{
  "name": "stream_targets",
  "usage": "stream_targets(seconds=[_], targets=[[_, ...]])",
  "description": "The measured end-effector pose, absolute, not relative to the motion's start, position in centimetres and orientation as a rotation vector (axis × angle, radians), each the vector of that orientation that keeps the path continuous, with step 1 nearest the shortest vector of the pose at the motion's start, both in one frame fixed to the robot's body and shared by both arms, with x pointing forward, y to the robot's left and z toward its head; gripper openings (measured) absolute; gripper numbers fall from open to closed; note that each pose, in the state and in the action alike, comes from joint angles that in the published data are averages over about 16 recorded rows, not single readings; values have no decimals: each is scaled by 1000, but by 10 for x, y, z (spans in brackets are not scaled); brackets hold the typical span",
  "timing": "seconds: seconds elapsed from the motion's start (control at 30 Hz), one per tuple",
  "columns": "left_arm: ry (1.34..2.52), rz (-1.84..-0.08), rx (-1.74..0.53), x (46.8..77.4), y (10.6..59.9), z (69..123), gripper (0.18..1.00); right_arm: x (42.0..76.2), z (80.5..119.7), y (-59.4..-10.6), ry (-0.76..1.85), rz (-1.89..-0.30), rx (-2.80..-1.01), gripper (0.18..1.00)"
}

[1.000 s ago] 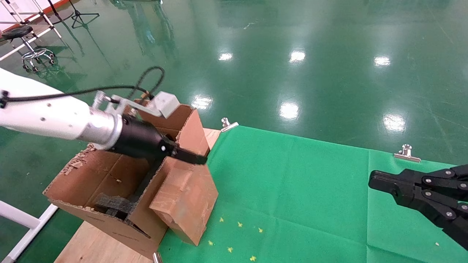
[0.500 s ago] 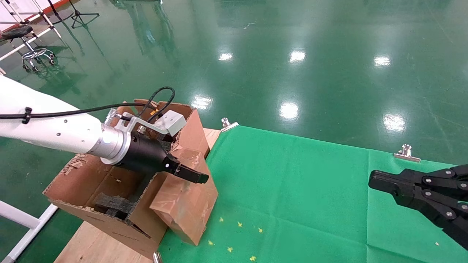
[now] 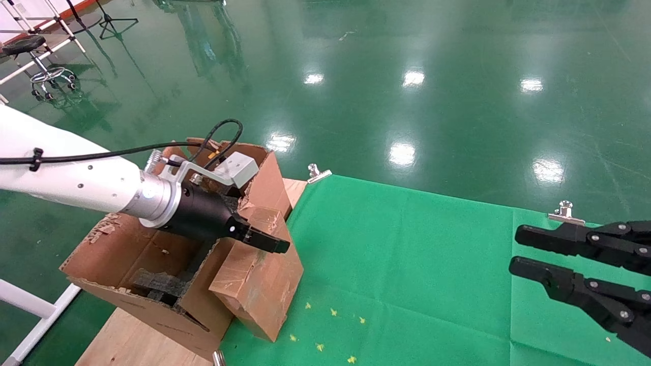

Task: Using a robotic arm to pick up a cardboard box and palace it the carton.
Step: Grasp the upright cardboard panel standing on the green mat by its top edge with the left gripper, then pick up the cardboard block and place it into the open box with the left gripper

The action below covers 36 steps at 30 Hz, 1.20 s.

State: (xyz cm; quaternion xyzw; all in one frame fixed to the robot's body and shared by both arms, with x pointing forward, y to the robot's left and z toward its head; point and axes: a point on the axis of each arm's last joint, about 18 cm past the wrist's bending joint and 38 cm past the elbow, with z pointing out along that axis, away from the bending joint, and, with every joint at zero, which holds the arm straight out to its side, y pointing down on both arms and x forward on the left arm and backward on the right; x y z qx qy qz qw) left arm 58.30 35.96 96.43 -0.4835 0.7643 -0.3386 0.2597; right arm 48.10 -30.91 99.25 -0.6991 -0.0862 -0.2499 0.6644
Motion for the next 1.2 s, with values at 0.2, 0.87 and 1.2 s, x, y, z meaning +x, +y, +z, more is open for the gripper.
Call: stream_targets(seconds=[0.2, 0.87, 1.2], targets=[[2069, -918, -1310, 583, 360, 965, 897, 481, 992, -309, -195, -564, -1579, 378], [1936, -1086, -1244, 568, 384, 1025, 499, 481, 992, -309, -195, -564, -1579, 813], [1677, -1169, -1159, 533, 452, 1104, 413, 481, 992, -309, -195, -564, -1579, 954]])
